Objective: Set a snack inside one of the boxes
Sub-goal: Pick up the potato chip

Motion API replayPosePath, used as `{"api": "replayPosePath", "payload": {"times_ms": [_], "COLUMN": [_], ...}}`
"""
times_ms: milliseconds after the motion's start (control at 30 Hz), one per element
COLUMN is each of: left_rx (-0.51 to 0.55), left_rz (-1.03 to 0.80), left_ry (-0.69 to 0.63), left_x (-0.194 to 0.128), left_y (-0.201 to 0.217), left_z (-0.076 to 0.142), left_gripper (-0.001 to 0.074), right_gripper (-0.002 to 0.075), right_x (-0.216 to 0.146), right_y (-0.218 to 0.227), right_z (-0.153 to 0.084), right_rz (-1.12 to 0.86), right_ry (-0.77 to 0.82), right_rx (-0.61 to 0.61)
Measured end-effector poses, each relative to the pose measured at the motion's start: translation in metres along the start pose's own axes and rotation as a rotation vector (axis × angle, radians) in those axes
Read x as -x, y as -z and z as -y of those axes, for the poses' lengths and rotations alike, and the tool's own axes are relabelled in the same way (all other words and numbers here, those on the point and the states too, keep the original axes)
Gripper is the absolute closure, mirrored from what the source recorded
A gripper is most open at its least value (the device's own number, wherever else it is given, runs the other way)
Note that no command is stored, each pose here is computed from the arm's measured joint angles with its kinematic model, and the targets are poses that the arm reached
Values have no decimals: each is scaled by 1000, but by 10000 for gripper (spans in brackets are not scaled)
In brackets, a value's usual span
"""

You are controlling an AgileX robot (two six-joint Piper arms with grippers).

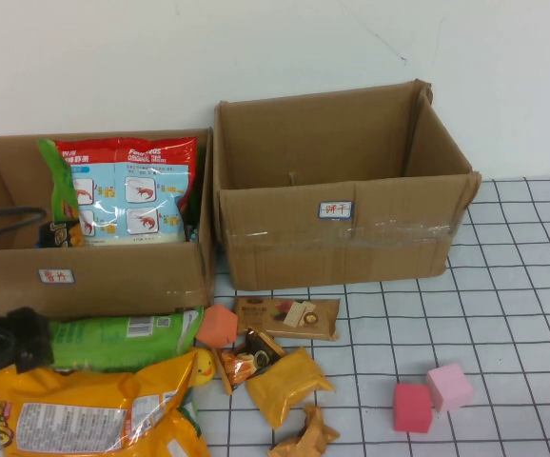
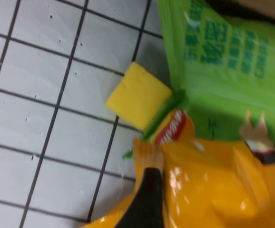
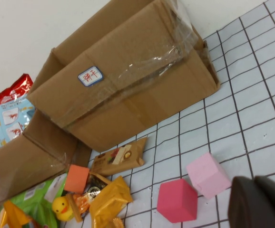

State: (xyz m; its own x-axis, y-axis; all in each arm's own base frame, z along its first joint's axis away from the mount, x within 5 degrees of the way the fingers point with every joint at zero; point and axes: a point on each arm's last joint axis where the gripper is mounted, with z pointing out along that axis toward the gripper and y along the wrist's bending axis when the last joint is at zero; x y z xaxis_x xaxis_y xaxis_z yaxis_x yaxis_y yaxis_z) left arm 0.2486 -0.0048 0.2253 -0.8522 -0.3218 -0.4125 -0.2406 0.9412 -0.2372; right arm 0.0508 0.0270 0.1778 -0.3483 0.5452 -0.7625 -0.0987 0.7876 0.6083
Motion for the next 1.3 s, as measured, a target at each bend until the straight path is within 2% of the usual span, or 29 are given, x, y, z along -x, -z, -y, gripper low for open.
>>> {"api": "replayPosePath", "payload": {"times_ms": [300,567,633,733,833,1000,1067,1167,1300], "left_rx": [29,37,41,44,46,48,47,47,29], "left_rz": [-84,-116,-131,-150,-162,-167,-168,-180,-164], "left_ry": [29,34,35,41,45,44,33,23,-7], "left_x": [-1,-2,-3,-3,-4,-4,-4,-5,-5], "left_y": [-28,-35,-39,-44,-47,-48,-48,-48,-36], "left_z": [-4,-5,-5,-6,-6,-6,-6,-7,-4], "left_gripper": [84,85,104,176,290,583,663,710,728], "right_gripper": [727,727,727,727,727,727,727,727,727], "right_x": [0,0,0,0,0,0,0,0,0], "right_y": [0,0,0,0,0,0,0,0,0], "right_z": [0,0,0,0,0,0,0,0,0], "right_rz": [0,0,0,0,0,0,0,0,0], "right_ry": [20,38,40,42,43,44,46,46,45], "right_rx": [0,0,0,0,0,0,0,0,0]}}
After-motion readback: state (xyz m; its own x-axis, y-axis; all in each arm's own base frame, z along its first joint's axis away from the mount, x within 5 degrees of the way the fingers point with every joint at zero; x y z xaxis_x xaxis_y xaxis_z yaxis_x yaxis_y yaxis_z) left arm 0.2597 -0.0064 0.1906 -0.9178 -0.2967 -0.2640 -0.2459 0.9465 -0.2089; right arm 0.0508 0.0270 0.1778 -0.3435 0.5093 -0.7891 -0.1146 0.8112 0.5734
